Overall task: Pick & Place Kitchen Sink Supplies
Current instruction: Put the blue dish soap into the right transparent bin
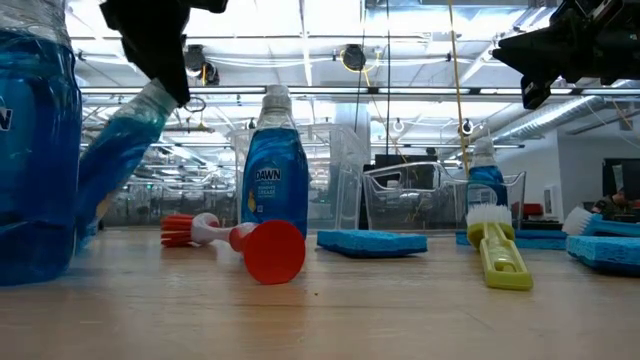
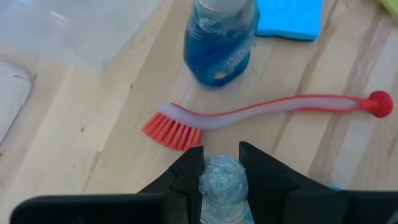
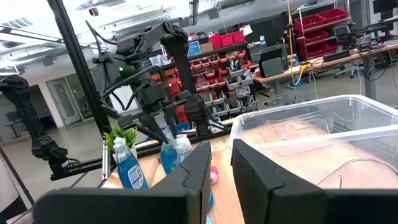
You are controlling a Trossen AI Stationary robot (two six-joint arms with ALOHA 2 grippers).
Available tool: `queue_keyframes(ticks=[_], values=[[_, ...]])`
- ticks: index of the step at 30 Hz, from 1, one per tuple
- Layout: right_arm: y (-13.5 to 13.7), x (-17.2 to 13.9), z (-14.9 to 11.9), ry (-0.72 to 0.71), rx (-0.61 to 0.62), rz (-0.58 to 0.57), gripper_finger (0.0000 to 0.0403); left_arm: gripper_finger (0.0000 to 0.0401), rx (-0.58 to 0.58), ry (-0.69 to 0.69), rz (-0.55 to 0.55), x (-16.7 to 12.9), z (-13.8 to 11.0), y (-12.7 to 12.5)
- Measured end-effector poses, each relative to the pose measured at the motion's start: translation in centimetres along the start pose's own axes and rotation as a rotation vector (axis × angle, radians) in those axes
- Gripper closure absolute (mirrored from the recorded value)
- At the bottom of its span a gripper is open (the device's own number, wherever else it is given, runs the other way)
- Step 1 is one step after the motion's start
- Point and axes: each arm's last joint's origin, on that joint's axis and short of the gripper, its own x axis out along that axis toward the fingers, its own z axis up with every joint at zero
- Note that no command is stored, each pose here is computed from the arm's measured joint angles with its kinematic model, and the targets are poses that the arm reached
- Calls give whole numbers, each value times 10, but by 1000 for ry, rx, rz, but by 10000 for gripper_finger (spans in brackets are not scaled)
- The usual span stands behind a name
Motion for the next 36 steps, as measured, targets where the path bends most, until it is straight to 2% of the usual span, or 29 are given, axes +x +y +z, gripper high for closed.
queue_keyframes(ticks=[6, 10, 17, 24, 32, 36], values=[[0, 0, 0, 0, 0, 0, 348, 313, -14, -1, -2, -2, -3, -3], [0, 0, 0, 0, 0, 0, 348, 303, -28, -40, 48, -3, -5, -3], [0, 0, 0, 0, 8, 0, 348, 316, -43, -128, 112, -8, -5, -2], [0, 0, 0, 0, 8, 0, 348, 290, -94, -212, 181, -9, -8, -2], [0, 0, 0, 0, 7, 0, 348, 324, -179, -268, 213, -4, -23, -5], [0, 0, 0, 0, 4, 0, 348, 322, -202, -287, 213, -5, -25, -7]])
